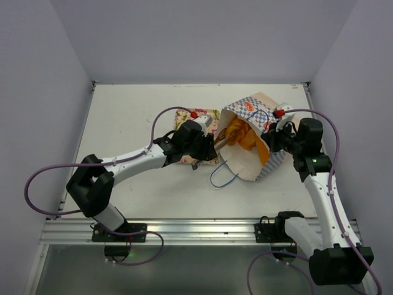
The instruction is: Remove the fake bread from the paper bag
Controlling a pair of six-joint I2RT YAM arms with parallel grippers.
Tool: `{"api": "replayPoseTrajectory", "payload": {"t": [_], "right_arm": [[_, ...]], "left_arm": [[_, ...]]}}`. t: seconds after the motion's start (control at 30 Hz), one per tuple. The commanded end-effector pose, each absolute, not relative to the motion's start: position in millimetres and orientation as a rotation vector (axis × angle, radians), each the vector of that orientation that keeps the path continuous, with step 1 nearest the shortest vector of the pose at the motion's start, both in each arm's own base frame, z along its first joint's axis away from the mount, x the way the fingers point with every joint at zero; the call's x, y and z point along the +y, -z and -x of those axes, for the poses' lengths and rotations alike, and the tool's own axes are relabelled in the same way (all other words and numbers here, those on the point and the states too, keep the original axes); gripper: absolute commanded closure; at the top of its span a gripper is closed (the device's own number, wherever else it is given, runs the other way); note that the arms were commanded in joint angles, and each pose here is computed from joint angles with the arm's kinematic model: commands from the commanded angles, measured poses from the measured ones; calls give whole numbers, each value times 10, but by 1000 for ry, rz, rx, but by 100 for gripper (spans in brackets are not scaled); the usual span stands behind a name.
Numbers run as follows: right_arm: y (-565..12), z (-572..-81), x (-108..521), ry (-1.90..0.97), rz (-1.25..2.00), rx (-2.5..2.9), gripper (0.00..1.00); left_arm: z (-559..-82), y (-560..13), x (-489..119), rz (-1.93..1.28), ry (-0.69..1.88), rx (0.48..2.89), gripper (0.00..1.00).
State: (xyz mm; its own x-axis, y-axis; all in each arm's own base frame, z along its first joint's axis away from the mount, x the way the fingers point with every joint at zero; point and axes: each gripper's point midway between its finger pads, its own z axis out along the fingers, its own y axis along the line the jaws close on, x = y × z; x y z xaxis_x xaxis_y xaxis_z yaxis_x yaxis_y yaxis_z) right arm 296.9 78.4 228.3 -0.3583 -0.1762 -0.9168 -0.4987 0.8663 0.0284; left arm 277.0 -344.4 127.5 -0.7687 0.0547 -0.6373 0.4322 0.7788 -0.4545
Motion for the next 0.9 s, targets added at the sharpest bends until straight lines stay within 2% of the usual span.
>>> {"api": "replayPoseTrajectory", "payload": {"t": [0.0,0.23,0.33,0.43,0.53,0.57,0.67,0.87], "right_arm": [[-2430,-2973,853,-395,510,1870,100],[-2431,-2968,855,-397,511,1869,100],[-2440,-2964,855,-396,511,1866,100],[-2431,-2967,845,-391,507,1870,100],[-2433,-2972,826,-380,501,1869,100],[-2437,-2983,812,-370,495,1869,100],[-2446,-3005,767,-342,475,1870,100],[-2483,-3101,639,-268,401,1870,100]], "left_arm": [[-2915,-1564,-3654,-337,876,2254,50],[-2966,-1537,-3713,-345,880,2261,51],[-3004,-1529,-3724,-342,876,2265,55],[-3026,-1519,-3741,-343,881,2265,62],[-3027,-1547,-3746,-352,897,2257,79],[-3018,-1583,-3743,-355,903,2249,88],[-2970,-1660,-3703,-370,907,2238,100],[-2747,-1884,-3562,-423,945,2214,100]]}}
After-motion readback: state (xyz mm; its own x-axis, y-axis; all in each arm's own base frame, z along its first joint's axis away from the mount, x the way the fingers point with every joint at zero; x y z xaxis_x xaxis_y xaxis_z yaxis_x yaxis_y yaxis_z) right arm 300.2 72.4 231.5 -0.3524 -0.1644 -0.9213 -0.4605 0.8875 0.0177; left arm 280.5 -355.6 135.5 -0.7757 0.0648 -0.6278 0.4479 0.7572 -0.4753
